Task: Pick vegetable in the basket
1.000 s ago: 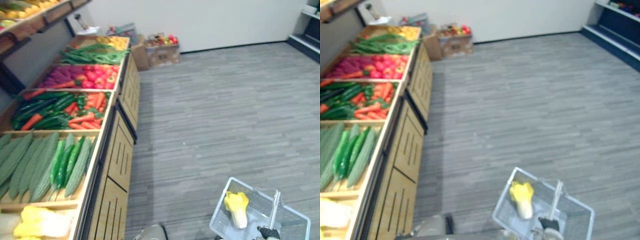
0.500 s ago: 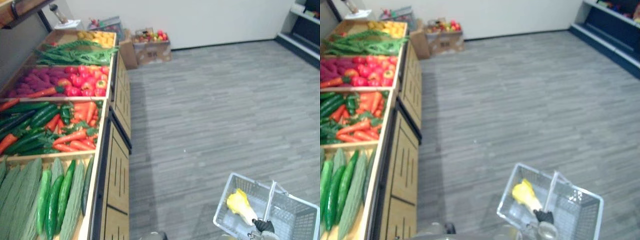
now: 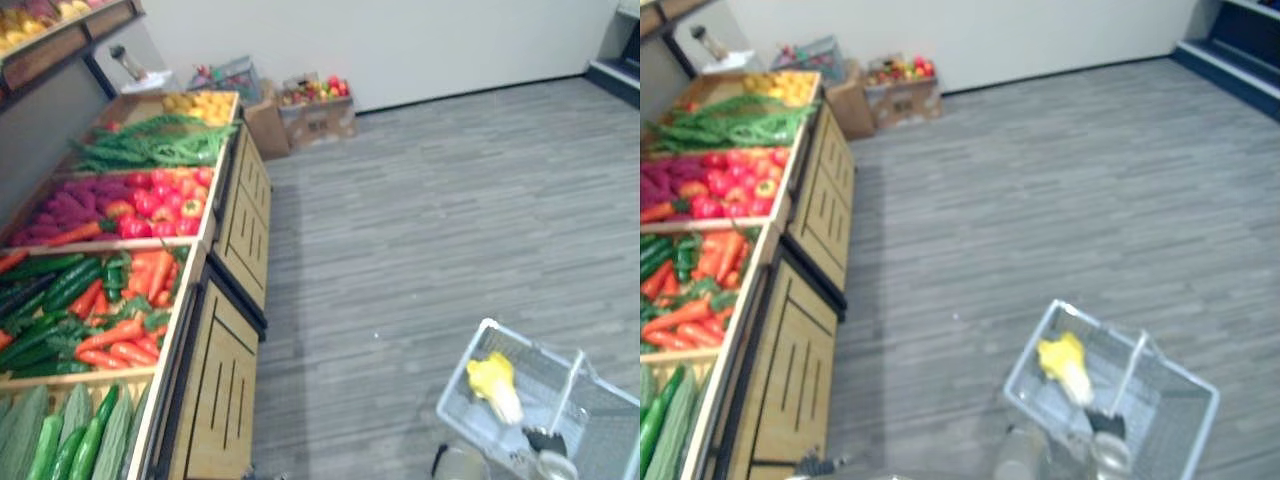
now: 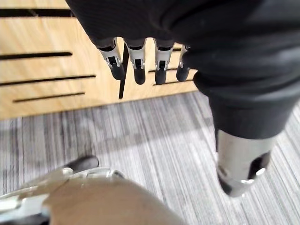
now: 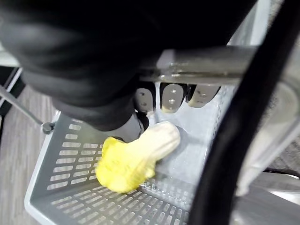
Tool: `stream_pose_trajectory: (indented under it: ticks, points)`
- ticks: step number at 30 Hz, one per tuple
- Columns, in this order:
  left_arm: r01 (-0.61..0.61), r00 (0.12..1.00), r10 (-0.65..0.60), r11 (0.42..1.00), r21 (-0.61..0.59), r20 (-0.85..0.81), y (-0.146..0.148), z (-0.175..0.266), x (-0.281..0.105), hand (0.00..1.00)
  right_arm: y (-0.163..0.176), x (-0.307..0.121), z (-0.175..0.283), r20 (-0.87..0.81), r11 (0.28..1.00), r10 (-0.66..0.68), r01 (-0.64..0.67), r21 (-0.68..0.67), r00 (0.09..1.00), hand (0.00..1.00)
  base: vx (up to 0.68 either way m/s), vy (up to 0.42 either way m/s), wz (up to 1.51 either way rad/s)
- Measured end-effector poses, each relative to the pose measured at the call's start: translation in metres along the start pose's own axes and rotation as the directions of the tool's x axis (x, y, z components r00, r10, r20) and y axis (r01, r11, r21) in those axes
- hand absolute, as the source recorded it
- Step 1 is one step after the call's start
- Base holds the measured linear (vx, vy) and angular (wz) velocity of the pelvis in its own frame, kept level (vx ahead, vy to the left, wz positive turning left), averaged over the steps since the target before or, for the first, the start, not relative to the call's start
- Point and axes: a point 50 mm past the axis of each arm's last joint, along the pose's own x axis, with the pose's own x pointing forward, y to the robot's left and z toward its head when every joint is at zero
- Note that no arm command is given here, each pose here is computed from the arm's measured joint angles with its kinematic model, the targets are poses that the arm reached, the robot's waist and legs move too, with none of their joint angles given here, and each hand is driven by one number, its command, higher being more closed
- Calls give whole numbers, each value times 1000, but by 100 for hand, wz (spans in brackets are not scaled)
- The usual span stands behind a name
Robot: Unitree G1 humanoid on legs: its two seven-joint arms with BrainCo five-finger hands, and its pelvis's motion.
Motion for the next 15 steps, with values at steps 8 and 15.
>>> stream_pose_trajectory:
  ticks: [8, 15]
  points:
    - [-7, 1000, 6, 999, -54, -11, 0, -3, -1, 0, -19, -5, -31, -125, 999, -40, 36, -35, 991, 100, 135, -107, 41]
    - [-1, 1000, 1, 1000, -24, 4, 0, 1, 0, 0, -24, -5, -33, -149, 998, -68, 65, -22, 986, 100, 234, 31, 28]
